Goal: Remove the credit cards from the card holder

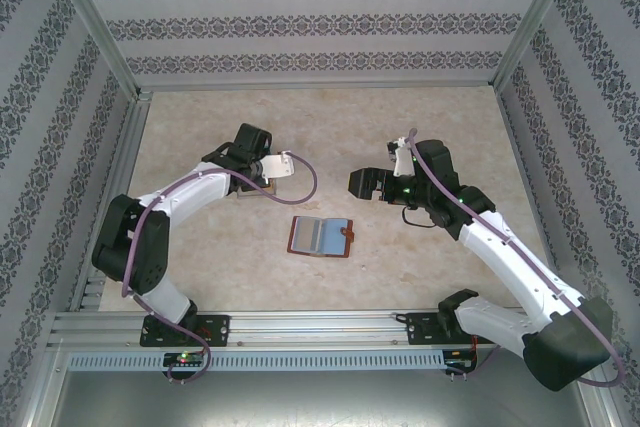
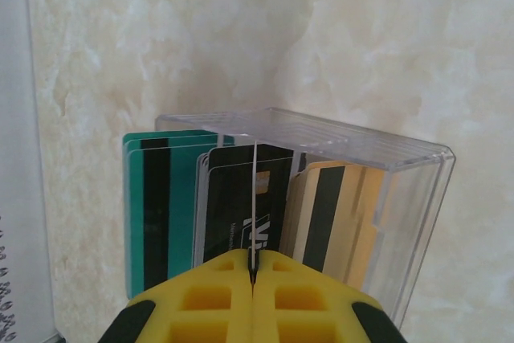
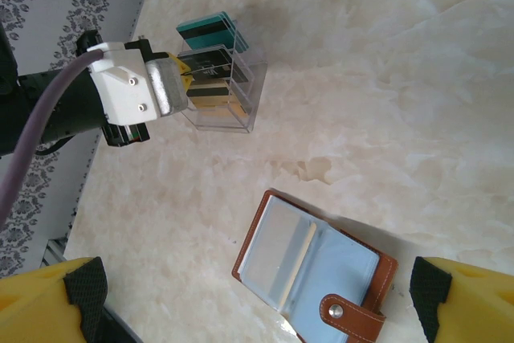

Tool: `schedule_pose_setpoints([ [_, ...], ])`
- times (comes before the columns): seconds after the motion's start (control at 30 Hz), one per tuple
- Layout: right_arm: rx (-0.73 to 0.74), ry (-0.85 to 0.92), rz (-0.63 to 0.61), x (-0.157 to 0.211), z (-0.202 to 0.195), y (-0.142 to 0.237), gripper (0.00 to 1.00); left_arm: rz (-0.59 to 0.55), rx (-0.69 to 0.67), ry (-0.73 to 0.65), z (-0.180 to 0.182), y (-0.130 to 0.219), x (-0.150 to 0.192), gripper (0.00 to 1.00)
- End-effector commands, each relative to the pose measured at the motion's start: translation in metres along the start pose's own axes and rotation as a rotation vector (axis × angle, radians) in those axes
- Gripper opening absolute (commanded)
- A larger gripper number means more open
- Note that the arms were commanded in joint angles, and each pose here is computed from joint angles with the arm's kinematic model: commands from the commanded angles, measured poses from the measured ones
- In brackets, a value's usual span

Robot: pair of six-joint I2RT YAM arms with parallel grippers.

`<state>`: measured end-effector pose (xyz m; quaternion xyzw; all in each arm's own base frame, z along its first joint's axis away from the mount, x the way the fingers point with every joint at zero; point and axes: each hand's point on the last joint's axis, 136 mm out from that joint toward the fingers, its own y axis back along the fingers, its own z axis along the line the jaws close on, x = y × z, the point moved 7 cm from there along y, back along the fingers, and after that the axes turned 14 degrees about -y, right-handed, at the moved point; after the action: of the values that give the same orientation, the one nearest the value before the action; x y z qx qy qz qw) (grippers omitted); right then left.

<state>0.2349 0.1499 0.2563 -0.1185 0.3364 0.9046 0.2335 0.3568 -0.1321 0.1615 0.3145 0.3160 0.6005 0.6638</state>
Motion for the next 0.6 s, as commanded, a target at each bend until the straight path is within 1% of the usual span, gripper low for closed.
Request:
schedule_pose_setpoints([
  [0.0, -0.02, 0.01, -0.007, -0.006, 0.006, 0.004, 0.98, 0.009, -0.013, -0.023, 0.002, -0.006, 0.006, 0.0],
  [0.5, -0.016, 0.003, 0.009, -0.009, 0.004, -0.003, 0.98, 0.043, 0.007, -0.007, -0.001, -0.022, 0.015, 0.0],
  [0.57, -0.015, 0.001, 0.011, -0.009, 0.004, -0.003, 0.98, 0.048, 0.006, 0.001, -0.001, -0.024, 0.015, 0.09],
])
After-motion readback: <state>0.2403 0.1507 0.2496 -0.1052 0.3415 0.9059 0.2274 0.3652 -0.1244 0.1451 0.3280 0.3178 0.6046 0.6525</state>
